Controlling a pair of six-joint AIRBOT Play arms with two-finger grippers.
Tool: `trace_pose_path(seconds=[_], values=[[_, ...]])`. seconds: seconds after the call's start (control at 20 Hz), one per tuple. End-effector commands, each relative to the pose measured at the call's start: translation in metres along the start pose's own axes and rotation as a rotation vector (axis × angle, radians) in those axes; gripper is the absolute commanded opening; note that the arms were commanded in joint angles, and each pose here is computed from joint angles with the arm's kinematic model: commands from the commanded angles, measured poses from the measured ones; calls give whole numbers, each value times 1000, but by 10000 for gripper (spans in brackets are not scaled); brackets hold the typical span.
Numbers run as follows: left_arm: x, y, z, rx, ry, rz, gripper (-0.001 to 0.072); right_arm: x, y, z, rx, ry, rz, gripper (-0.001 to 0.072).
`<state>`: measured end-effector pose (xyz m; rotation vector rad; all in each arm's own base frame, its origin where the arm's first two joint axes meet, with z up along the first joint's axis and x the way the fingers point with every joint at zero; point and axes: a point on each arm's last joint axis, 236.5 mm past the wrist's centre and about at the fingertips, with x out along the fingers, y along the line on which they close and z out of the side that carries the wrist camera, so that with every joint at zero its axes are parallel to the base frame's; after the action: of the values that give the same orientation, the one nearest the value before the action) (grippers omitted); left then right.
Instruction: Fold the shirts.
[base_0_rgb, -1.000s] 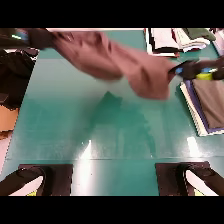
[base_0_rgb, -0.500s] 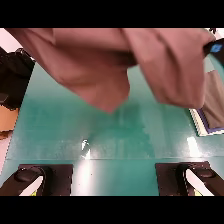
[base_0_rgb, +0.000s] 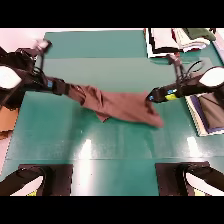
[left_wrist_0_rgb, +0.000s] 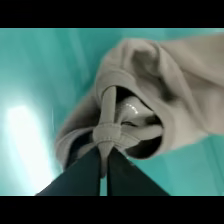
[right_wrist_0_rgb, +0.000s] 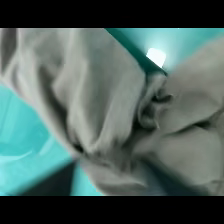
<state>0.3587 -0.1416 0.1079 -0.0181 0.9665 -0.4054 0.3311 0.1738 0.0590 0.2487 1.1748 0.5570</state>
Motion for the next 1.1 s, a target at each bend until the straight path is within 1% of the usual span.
trace_pose_path(seconds=[0.0,0.15,0.35,0.55,0.6,0.65,0.7,0.9,0.95,1.0,1.05], values=[[27,8,-27,-12,86,10,28,33,-28,-7,68,50,-27,561],[27,9,-24,-10,71,13,28,15,-46,1,109,39,-40,560],[27,9,-20,-11,55,14,28,11,-44,-29,81,156,-13,555],[27,9,-20,-11,54,14,28,40,-28,-56,28,214,2,553],[27,9,-19,-11,53,14,28,47,-24,-61,13,217,2,540],[27,9,-19,-11,52,14,28,55,-21,-63,-2,208,-1,447],[27,9,-19,-11,50,14,28,62,-18,-62,-15,190,-4,432],[27,10,-15,-12,36,15,28,80,-8,-54,-57,151,-10,429],[27,9,-16,-13,39,13,28,84,-9,-54,-56,160,-11,399],[27,9,-16,-13,39,13,28,88,-8,-55,-56,175,-9,291],[27,9,-16,-13,39,13,28,89,-8,-53,-59,177,-8,157]])
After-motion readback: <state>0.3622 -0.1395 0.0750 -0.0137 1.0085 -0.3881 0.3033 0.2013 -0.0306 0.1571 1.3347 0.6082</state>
